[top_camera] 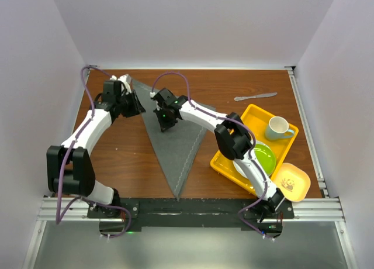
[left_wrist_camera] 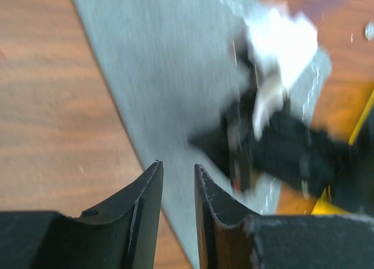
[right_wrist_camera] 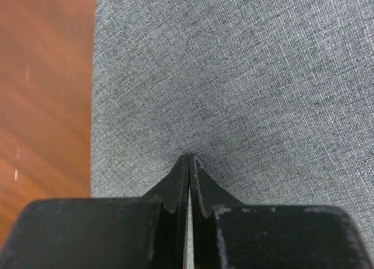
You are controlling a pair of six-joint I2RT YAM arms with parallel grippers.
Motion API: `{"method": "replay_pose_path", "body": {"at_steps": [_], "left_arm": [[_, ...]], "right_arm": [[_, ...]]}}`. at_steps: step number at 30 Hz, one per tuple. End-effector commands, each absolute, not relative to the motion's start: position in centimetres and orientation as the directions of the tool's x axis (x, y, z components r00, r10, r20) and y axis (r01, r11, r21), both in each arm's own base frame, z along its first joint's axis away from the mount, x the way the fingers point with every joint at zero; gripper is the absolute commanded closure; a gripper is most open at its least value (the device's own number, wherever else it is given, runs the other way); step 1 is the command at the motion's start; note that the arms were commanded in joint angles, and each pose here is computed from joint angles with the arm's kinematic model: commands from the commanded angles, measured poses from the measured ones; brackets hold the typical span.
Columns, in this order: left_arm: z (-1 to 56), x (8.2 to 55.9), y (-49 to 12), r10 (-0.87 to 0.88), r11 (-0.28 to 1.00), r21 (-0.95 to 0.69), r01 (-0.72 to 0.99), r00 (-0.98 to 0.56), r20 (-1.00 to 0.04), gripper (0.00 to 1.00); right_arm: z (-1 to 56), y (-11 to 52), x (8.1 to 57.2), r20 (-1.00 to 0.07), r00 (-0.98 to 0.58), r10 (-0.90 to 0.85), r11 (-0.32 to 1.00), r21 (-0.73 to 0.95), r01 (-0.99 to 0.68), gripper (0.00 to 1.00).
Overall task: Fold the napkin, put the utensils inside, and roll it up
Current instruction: Fold the napkin
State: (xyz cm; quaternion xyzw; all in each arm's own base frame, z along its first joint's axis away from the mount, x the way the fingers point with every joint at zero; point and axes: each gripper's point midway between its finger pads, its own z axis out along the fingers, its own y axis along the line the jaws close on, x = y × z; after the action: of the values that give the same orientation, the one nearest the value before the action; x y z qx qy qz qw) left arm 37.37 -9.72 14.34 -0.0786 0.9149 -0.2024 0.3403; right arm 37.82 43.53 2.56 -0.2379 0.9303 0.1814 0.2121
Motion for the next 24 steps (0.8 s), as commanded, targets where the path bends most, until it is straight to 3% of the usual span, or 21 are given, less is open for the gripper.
{"method": "replay_pose_path", "body": {"at_steps": [1, 7, 12, 24], "left_arm": [[14.7, 42.0, -9.2, -0.340, 0.885, -0.465, -0.017, -0.705, -0.622, 0.68], [10.8, 47.5, -9.8, -0.348, 0.867, -0.498, -0.024, -0.745, -0.570, 0.75], [8.9, 51.2, -10.2, -0.331, 0.870, -0.493, -0.010, -0.754, -0.568, 0.79], [0.1, 47.4, -6.3, -0.229, 0.957, -0.265, -0.115, -0.860, -0.456, 0.85]], "right_arm": [[5.4, 43.8, 34.0, -0.460, -0.778, -0.428, 0.757, 0.289, -0.586, 1.00], [11.2, 41.6, 34.5, -0.510, -0.769, -0.387, 0.785, 0.256, -0.565, 1.00], [12.2, 38.1, 36.0, -0.471, -0.847, -0.247, 0.859, 0.298, -0.416, 1.00], [7.7, 33.2, 36.6, -0.389, -0.903, -0.181, 0.935, 0.216, -0.280, 1.00]]}}
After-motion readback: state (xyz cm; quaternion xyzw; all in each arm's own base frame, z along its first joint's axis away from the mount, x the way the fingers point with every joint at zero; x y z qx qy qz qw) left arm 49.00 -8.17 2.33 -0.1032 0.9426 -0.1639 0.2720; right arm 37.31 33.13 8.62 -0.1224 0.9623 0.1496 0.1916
